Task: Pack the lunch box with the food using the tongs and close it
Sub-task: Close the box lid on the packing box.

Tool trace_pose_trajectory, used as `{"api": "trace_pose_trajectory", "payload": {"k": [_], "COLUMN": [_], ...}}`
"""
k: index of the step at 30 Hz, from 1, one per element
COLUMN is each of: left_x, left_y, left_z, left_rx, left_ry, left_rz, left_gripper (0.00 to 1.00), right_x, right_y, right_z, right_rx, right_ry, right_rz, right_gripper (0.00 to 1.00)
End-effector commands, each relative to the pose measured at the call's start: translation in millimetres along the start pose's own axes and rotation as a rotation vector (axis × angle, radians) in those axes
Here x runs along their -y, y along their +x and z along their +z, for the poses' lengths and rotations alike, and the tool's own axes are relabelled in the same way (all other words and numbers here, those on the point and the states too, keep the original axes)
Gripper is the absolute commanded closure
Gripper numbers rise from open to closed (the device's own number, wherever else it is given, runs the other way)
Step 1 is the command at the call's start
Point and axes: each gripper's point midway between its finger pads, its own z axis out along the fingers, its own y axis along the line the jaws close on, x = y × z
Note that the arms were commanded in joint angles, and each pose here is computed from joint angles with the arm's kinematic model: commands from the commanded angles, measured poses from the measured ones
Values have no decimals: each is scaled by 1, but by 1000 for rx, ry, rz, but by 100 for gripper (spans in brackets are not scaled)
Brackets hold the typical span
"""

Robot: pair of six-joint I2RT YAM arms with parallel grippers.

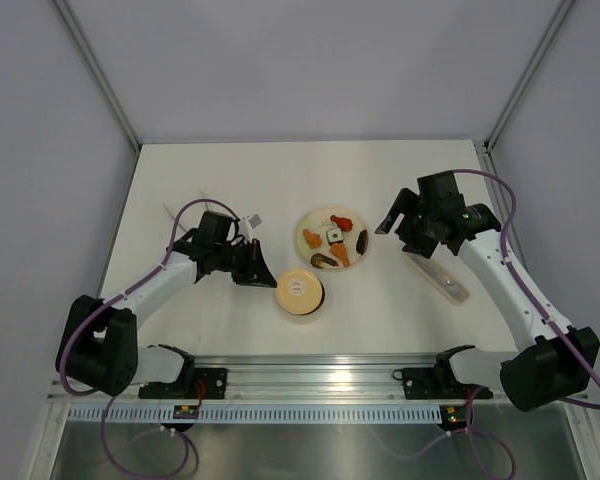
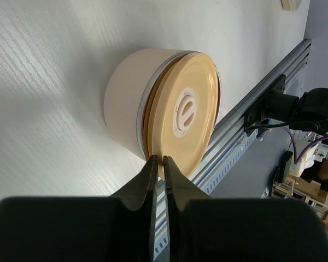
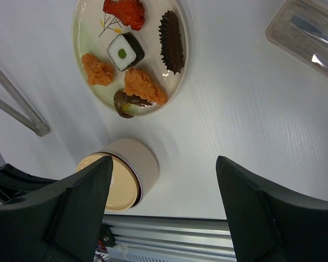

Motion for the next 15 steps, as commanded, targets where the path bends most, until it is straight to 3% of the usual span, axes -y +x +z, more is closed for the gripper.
{"api": "trace_pose_trajectory", "payload": {"k": [1, 15], "left_x": [6, 4], "left_y": [-14, -10], "left_z": [2, 9], "left_rx": [29, 11], "left_ry": [11, 15], "left_rz": [48, 42], "left_gripper": [92, 96], "right_x": [-4, -2], "right_y": [-1, 2], "right_z": [2, 3], "right_rx": [3, -5], "right_ry": [-19, -15], "right_rz": [-6, -8], "right_gripper": [16, 16]}}
